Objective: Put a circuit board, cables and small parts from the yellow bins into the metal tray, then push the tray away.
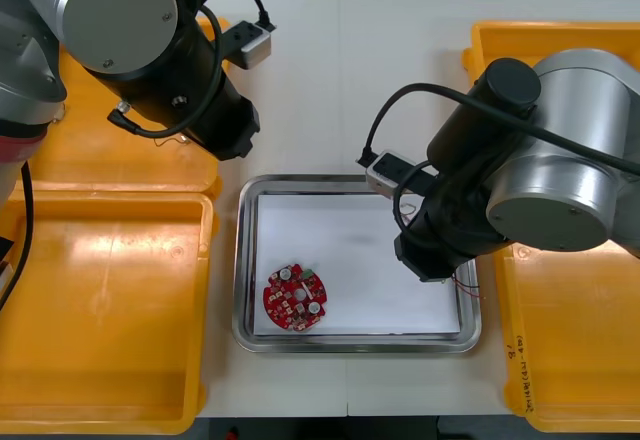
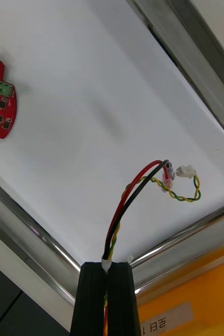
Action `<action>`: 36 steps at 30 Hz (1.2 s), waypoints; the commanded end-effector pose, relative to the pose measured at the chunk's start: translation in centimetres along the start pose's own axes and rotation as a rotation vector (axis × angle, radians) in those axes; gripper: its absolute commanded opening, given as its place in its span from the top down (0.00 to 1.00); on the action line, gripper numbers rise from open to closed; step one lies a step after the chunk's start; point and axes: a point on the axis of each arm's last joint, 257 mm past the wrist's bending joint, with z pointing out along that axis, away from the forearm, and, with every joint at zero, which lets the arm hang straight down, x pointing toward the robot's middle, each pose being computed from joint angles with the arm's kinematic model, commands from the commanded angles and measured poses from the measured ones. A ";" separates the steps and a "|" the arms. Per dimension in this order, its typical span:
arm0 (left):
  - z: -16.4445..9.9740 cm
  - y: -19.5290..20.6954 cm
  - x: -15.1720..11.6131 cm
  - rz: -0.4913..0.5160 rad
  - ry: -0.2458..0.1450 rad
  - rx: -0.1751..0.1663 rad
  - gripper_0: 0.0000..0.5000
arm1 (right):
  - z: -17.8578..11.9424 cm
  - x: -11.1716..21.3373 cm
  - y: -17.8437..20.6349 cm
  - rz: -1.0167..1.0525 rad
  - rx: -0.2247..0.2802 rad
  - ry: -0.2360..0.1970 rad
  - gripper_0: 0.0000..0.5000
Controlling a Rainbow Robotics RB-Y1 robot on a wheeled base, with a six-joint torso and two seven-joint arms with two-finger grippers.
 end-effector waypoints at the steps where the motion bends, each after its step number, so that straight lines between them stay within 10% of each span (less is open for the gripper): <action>1: -2.6 5.3 -1.4 -0.161 -0.042 -0.090 0.00 | 0.0 -0.8 1.2 -0.106 0.020 -0.015 1.00; 19: -5.3 16.0 0.8 -0.435 -0.048 -0.150 0.00 | 3.3 0.7 2.5 -0.383 0.046 0.003 1.00; 36: -4.5 20.5 3.5 -0.470 0.024 -0.223 0.00 | 6.3 2.5 4.8 -0.471 -0.002 -0.012 1.00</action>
